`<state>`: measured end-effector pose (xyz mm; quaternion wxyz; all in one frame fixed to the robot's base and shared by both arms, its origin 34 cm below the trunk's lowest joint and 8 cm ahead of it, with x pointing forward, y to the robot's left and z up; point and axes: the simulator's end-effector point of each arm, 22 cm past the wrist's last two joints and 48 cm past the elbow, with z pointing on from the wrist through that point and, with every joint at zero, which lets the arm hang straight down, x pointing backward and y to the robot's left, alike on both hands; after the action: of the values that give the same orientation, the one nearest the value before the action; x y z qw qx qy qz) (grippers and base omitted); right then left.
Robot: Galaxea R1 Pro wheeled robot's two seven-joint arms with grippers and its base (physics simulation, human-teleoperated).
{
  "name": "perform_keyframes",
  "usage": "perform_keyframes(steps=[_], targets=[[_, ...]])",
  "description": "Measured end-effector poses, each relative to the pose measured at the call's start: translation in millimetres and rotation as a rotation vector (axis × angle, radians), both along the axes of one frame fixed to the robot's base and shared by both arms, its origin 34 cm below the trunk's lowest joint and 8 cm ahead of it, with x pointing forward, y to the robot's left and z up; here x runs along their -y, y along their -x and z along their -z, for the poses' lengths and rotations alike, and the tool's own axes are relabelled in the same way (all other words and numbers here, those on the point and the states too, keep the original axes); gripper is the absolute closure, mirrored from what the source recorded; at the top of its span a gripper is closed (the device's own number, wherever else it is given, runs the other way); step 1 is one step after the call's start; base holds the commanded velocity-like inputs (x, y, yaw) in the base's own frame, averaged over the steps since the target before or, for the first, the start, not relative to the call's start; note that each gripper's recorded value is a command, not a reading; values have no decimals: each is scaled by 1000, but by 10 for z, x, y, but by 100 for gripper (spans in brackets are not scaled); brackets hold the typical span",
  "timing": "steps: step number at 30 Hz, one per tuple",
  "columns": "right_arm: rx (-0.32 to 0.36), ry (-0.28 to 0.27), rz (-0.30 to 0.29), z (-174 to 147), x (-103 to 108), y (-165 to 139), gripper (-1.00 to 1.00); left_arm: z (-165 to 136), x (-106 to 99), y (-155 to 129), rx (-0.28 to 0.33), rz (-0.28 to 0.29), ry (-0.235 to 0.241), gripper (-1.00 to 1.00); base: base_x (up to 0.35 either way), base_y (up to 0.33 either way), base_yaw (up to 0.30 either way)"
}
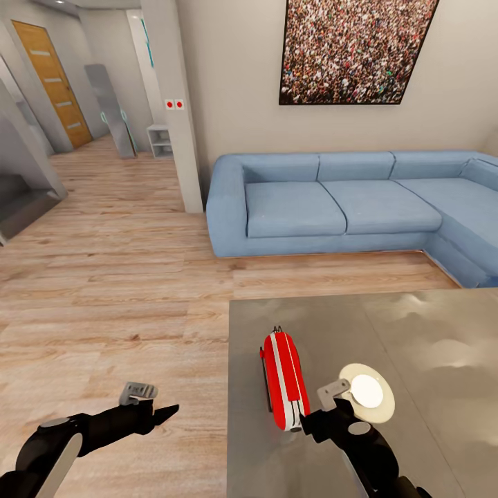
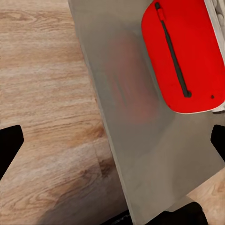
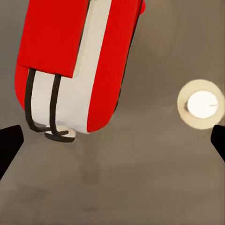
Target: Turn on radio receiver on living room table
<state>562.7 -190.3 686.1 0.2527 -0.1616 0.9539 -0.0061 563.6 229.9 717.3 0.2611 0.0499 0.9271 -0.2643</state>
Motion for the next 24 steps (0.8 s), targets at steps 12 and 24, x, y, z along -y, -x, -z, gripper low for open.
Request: perform_keyframes(steps=[12,24], targets=[[-9,9,45,47,183,-25,-100,70,7,26,-16,2,1,-100,0,0,0],[-29,12,48,130,199,11,-100,151,6,56,-36,2,1,-100,0,0,0]])
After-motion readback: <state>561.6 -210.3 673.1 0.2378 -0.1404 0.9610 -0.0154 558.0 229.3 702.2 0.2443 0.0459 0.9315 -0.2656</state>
